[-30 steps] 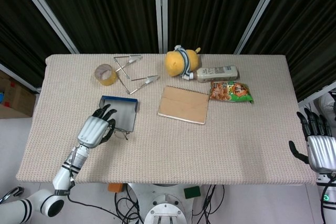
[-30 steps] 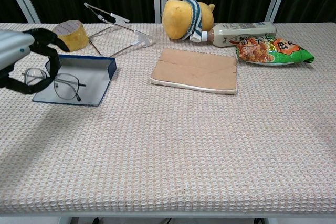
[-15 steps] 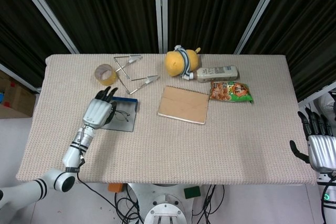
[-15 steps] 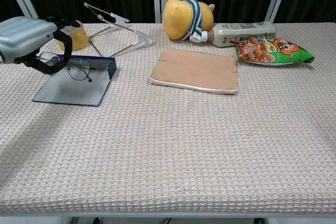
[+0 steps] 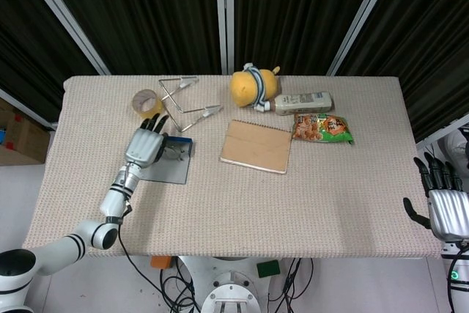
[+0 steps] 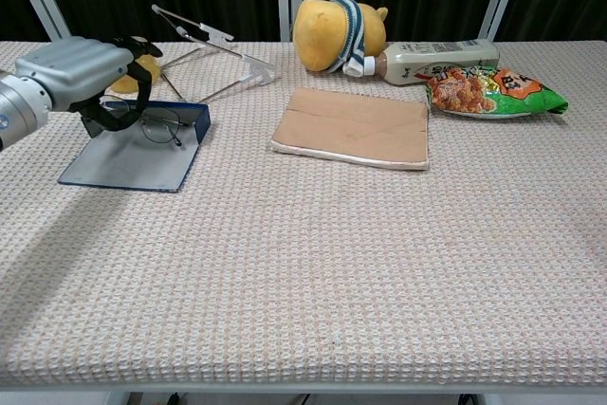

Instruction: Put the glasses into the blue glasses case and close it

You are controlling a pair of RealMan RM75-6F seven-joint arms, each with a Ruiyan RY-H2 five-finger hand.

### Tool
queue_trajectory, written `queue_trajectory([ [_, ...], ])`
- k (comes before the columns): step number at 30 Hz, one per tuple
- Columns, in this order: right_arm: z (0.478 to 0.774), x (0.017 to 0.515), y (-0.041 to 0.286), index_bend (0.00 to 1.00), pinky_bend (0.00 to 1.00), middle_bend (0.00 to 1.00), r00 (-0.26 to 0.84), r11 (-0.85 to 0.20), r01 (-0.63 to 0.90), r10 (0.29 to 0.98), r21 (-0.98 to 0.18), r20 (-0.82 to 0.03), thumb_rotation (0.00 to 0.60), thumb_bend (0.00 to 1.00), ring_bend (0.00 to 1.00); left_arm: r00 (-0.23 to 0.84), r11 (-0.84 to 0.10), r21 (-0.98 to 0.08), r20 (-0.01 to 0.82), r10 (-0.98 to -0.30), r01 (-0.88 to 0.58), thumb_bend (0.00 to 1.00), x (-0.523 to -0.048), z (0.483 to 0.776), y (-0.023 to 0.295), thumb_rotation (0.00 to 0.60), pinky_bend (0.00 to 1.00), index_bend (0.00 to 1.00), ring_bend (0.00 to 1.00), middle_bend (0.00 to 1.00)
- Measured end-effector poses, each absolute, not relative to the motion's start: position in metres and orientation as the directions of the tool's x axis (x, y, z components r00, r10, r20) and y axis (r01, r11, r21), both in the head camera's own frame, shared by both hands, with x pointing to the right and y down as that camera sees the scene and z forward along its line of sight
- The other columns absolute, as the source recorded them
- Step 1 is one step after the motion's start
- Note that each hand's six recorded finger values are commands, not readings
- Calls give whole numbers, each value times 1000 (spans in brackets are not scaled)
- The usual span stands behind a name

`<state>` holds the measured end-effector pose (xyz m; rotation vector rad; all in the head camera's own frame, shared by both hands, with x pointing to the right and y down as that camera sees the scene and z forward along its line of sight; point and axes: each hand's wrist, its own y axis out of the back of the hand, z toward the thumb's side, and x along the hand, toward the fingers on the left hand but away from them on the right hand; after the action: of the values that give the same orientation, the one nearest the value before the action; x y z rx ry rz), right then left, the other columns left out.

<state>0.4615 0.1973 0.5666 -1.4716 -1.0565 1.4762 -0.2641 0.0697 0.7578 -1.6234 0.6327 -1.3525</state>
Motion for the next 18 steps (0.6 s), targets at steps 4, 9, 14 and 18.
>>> queue_trajectory([
  [4, 567, 462, 197, 0, 0, 0, -23, -349, 26, 937, -937, -349, 600, 379, 0, 271, -470, -869, 496, -825, 158, 485, -262, 762, 68, 600, 167, 672, 0, 51],
  [9, 567, 462, 196, 0, 0, 0, -23, -347, 25, 937, -937, -348, 600, 381, 0, 264, -482, -862, 506, -821, 155, 481, -262, 767, 67, 600, 166, 623, 0, 51],
  [14, 567, 462, 196, 0, 0, 0, -24, -347, 25, 937, -938, -348, 600, 381, 0, 270, -478, -867, 498, -824, 141, 468, -263, 765, 68, 600, 166, 519, 0, 50],
  [18, 566, 461, 196, 0, 0, 0, -22, -346, 25, 938, -938, -347, 600, 381, 0, 275, -477, -868, 496, -824, 135, 466, -265, 764, 69, 600, 166, 425, 0, 47],
])
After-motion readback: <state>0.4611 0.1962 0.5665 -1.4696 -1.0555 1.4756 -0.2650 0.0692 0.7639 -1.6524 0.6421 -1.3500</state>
